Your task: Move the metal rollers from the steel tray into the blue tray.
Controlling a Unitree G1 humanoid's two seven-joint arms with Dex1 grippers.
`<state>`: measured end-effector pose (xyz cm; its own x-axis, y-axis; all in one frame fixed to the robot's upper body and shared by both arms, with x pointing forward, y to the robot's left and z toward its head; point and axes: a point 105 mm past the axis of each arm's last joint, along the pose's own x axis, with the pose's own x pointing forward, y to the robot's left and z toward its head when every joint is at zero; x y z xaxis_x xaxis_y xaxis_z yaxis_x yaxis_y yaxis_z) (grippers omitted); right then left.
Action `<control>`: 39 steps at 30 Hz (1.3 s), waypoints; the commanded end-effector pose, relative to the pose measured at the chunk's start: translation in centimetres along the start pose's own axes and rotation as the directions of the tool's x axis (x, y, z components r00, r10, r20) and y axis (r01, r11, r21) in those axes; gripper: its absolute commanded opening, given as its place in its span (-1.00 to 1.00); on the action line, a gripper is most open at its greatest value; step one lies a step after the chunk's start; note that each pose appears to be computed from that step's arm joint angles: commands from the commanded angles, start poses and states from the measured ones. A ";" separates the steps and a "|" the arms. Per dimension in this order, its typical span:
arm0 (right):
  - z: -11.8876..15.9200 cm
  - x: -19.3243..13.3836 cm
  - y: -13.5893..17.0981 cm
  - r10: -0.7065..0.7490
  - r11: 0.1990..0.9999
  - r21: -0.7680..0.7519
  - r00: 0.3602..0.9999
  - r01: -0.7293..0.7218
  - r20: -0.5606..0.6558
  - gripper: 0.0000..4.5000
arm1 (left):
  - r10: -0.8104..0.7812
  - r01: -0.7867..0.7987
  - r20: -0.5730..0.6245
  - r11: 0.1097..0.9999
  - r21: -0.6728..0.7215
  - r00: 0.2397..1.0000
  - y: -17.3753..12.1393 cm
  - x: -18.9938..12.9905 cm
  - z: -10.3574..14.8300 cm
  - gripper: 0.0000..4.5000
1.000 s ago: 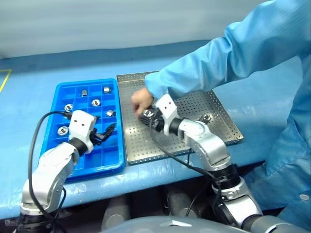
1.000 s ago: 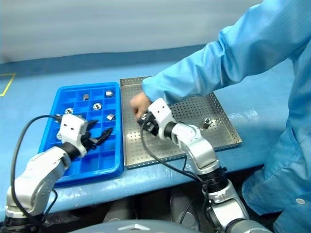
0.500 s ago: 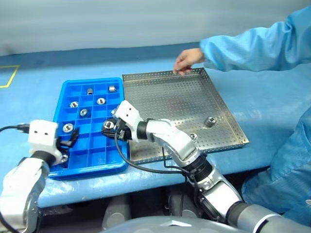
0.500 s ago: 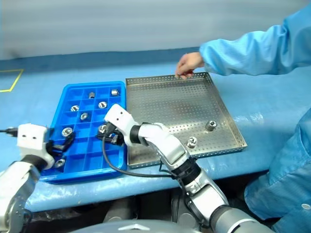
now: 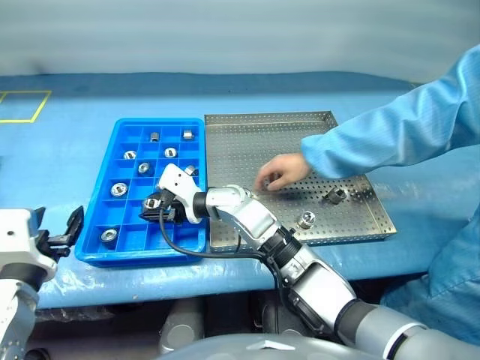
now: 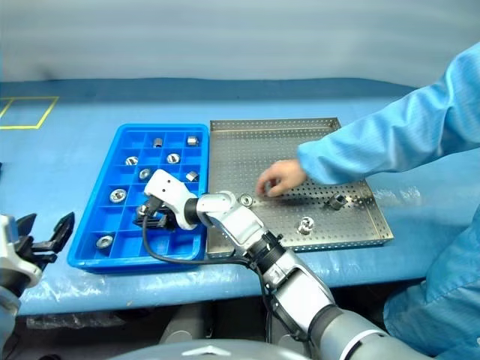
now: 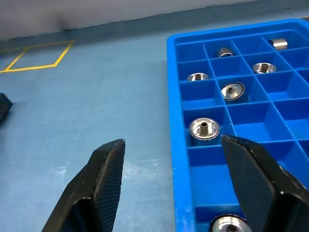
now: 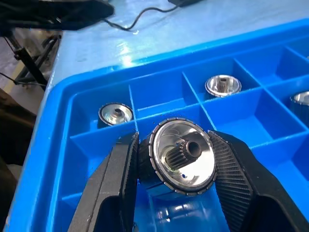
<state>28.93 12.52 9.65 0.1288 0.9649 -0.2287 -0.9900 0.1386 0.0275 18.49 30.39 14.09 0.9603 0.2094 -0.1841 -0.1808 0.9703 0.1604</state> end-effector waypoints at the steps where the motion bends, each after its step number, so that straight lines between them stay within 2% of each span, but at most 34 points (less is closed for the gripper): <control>1: 5.2 2.8 2.5 0.096 0.994 -0.064 0.986 -0.088 0.136 -0.17 | -0.004 0.003 0.050 1.000 0.023 0.999 -0.5 -0.7 1.3 0.54; 14: 8.1 4.6 4.6 0.181 0.979 -0.126 0.966 -0.159 0.183 -0.17 | 0.011 -0.011 0.024 1.000 -0.010 1.000 -0.7 -1.4 0.2 0.54; 32: 9.4 6.1 7.3 0.259 0.955 -0.196 0.949 -0.223 0.179 -0.17 | 0.053 -0.053 -0.006 0.998 -0.045 0.999 -1.0 -2.9 -1.2 0.54; 34: 9.5 6.1 7.3 0.258 0.954 -0.202 0.949 -0.221 0.180 0.16 | 0.051 -0.051 -0.007 0.998 -0.048 0.999 -1.1 -2.9 -1.3 0.54; 37: 10.6 5.4 7.1 0.251 0.951 -0.238 0.940 -0.195 0.232 0.54 | 0.029 -0.029 -0.003 0.998 -0.056 1.000 -1.5 -2.4 -1.3 0.54; 39: 12.0 4.2 6.1 0.196 0.968 -0.210 0.931 -0.134 0.309 0.54 | -0.012 0.013 0.007 0.998 -0.064 1.000 -2.3 -1.7 -1.1 0.54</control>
<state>30.28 13.50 11.38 0.1315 0.9710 -0.1998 -0.9890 0.1148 -0.0929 16.40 28.74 12.24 0.9483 0.2356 -0.2124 -0.2228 0.9713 0.0828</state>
